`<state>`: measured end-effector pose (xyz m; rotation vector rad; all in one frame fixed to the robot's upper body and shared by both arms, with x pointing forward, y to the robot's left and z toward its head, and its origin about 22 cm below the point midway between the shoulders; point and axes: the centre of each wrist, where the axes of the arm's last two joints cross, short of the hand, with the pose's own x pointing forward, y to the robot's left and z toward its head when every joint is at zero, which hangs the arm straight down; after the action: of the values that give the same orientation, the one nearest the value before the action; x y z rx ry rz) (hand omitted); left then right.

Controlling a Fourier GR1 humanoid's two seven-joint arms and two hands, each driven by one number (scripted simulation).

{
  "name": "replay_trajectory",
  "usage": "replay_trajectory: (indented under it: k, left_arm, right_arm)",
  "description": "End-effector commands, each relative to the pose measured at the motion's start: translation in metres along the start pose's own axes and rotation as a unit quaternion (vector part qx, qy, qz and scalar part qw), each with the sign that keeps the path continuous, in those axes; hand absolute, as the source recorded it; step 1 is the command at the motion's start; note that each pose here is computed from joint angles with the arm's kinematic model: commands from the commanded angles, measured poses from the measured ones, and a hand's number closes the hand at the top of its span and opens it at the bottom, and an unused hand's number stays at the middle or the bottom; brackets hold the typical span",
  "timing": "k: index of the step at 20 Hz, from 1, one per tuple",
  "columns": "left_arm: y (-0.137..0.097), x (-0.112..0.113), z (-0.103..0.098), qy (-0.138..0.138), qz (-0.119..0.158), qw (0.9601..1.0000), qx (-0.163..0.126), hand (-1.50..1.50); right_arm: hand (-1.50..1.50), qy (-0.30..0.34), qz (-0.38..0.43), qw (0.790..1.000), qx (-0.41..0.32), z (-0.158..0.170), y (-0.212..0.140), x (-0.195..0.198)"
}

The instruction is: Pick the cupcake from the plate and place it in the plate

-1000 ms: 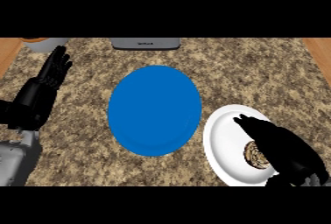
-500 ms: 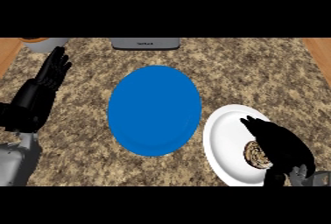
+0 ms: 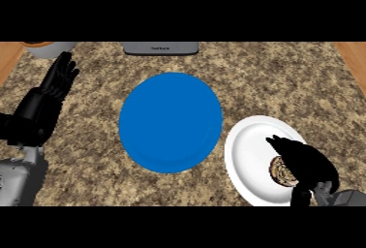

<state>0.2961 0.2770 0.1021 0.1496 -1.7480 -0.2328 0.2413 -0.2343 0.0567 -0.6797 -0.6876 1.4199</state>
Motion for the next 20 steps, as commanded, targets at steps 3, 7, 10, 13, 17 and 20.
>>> replay_trajectory:
  k: [3,7,10,13,17,20]
  left_arm:
    - [-0.012,-0.005,-0.01,0.003,0.008,0.9999,-0.007,0.0]
    - [0.002,0.004,-0.022,-0.003,0.0,1.0,0.003,0.0]
    - [0.008,0.012,0.003,0.002,-0.007,1.0,-0.003,0.0]
    - [0.009,0.014,-0.014,0.007,0.004,1.0,-0.006,0.0]
    - [0.021,-0.011,0.013,0.028,-0.007,0.9992,0.028,0.0]
    - [0.034,-0.007,0.014,0.031,-0.019,0.9969,0.07,0.0]
  right_arm:
    - [-1.5,0.024,0.013,0.999,0.016,-0.014,0.02,0.001]
    - [-1.5,0.023,0.037,0.999,0.006,-0.034,0.017,-0.022]
    - [1.5,-0.042,0.005,0.995,-0.094,-0.025,0.018,0.006]
    - [1.5,-0.041,0.024,0.989,-0.143,-0.029,0.032,0.004]
    - [1.5,0.209,-0.117,0.963,-0.125,-0.004,0.078,-0.021]
    - [1.5,0.315,-0.176,0.921,-0.148,0.015,0.092,-0.034]
